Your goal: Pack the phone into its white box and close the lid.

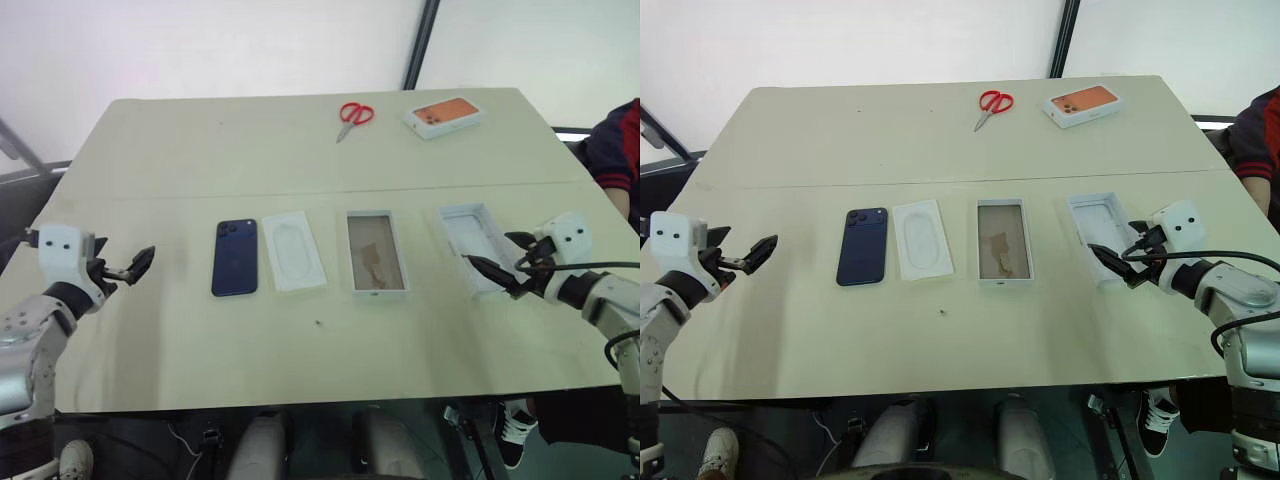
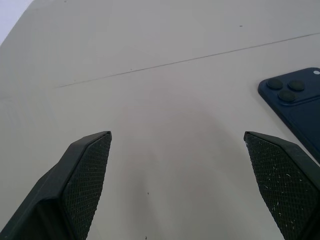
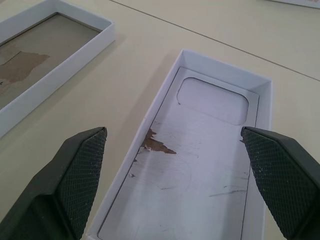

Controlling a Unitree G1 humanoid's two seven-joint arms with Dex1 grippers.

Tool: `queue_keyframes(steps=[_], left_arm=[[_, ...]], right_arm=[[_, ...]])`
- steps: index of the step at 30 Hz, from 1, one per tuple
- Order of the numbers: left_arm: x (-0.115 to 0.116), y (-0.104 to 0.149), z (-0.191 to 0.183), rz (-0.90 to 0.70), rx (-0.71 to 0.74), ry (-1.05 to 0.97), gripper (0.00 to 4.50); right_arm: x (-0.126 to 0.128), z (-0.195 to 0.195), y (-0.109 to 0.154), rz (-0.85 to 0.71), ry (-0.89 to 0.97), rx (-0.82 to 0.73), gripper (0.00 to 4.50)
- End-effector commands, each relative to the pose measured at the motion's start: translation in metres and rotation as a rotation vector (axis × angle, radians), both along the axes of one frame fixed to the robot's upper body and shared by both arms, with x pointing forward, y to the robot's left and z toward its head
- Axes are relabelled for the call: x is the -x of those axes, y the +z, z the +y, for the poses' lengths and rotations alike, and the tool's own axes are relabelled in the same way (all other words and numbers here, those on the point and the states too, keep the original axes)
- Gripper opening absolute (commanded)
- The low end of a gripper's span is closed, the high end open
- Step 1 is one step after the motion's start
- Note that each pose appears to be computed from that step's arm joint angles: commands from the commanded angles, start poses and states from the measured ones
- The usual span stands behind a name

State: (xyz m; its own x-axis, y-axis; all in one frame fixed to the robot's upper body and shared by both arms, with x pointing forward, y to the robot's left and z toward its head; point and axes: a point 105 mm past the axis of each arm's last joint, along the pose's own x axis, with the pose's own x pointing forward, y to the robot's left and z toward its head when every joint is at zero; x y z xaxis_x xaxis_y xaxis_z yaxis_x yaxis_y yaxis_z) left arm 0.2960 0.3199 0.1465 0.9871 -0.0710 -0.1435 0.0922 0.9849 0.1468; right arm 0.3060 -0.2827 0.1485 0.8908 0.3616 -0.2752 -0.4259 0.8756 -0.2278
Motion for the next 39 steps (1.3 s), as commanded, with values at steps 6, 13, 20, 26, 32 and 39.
queue_keyframes(steps=[6,13,20,26,32,39], left_arm=[[-0.003,0.016,-0.002,-0.062,-0.025,-0.004,4.46],[0.003,0.014,-0.008,-0.055,-0.020,-0.016,4.46],[-0.007,0.015,-0.052,-0.069,0.043,-0.135,4.46],[-0.021,0.011,-0.091,-0.059,0.109,-0.228,4.46],[-0.022,0.010,-0.145,0.004,0.199,-0.324,4.46],[-0.027,0.017,-0.177,0.136,0.315,-0.279,4.46]], right_arm=[[-0.004,0.008,0.015,-0.067,0.020,0.000,4.50],[-0.010,0.038,0.018,-0.076,0.110,-0.039,4.50],[-0.015,0.096,0.026,-0.109,0.276,-0.068,4.50],[-0.018,0.113,0.020,-0.112,0.307,-0.059,4.50],[-0.024,0.134,0.020,-0.125,0.360,-0.062,4.50],[-0.014,0.153,0.017,-0.130,0.450,-0.015,4.50]])
